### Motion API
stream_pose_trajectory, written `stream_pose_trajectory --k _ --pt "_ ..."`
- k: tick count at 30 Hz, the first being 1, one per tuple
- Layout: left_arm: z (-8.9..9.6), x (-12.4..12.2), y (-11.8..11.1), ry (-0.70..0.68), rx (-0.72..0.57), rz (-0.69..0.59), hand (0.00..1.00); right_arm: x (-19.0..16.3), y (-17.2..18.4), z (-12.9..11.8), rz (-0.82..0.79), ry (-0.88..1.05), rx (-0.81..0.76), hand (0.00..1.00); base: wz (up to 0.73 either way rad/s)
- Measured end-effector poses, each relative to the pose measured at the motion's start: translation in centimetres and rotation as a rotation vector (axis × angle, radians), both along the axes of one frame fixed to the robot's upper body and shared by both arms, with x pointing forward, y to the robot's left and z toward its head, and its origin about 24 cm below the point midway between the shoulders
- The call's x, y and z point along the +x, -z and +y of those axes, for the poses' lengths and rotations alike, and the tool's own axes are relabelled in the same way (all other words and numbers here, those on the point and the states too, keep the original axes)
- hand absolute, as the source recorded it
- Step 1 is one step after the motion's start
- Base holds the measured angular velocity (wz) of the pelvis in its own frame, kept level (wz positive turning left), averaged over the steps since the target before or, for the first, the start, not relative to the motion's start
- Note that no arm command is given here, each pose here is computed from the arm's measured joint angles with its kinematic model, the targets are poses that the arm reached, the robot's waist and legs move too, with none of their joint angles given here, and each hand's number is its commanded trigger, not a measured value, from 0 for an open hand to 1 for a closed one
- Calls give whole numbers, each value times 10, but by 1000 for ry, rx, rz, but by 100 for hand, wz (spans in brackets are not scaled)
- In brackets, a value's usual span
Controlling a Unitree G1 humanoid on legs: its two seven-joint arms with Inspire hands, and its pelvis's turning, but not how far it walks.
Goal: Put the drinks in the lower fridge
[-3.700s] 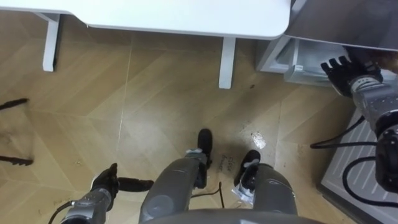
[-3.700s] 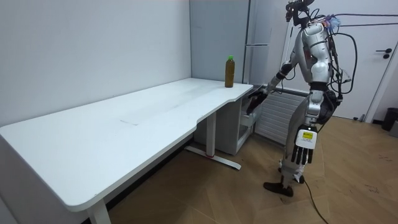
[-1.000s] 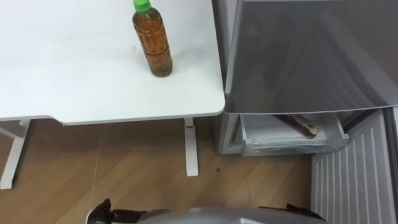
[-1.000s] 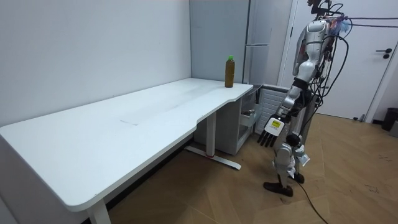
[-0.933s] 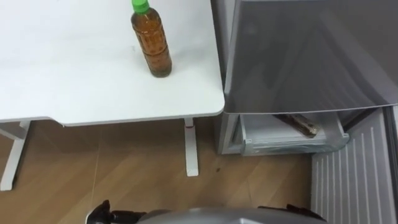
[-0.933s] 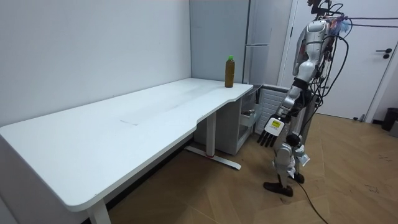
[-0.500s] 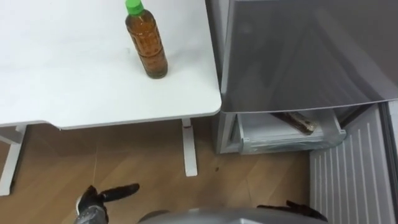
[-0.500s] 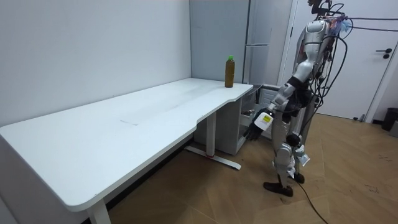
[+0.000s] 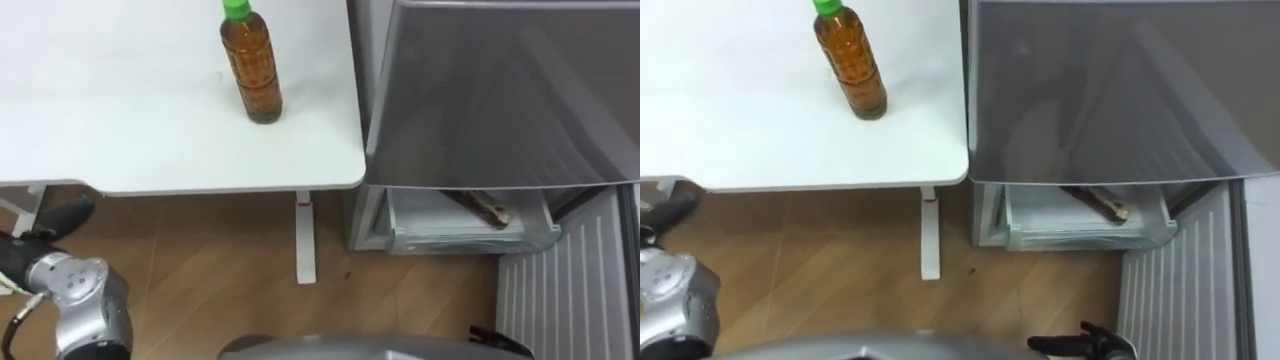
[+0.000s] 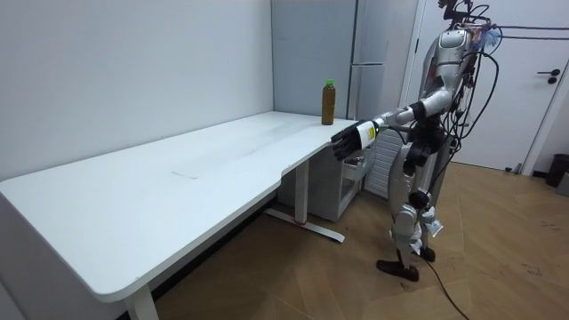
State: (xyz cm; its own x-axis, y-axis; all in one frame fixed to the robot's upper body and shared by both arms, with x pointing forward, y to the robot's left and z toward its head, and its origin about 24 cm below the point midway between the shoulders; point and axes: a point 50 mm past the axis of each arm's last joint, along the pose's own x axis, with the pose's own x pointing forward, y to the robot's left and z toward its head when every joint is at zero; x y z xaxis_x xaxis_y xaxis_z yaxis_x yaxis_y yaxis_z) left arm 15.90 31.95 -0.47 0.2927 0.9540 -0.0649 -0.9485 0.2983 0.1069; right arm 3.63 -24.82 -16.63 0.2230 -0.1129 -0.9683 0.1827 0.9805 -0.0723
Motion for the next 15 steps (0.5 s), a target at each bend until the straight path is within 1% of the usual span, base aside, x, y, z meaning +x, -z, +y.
stream_pose_trajectory --k 3,4,6,7,9,10,11,12,13,15 --pt "-1 5 -18 -4 93 -55 0 -3 0 -1 -1 -12 -6 0 -5" --pt "-2 6 -21 0 106 -68 0 -3 0 -1 -1 -11 -6 0 7" --pt "-6 12 -37 33 159 -117 0 -4 0 -1 -6 -4 -3 0 11" --pt "-8 14 -40 48 168 -131 0 -3 0 0 -9 -5 -1 0 6" --pt "-15 20 -51 109 221 -160 0 1 -1 0 -30 -18 11 0 5" --pt "-17 21 -53 124 226 -167 0 2 -1 0 -35 -19 15 0 7" --pt "-23 25 -57 159 229 -190 0 3 -1 0 -43 -14 23 0 11" --pt "-30 31 -62 215 233 -216 0 5 -2 0 -48 -16 23 0 14" --pt "-33 34 -65 244 235 -229 0 6 -2 0 -51 -17 23 0 15" --pt "-45 46 -71 362 225 -264 0 7 -2 -1 -62 -18 21 0 6"
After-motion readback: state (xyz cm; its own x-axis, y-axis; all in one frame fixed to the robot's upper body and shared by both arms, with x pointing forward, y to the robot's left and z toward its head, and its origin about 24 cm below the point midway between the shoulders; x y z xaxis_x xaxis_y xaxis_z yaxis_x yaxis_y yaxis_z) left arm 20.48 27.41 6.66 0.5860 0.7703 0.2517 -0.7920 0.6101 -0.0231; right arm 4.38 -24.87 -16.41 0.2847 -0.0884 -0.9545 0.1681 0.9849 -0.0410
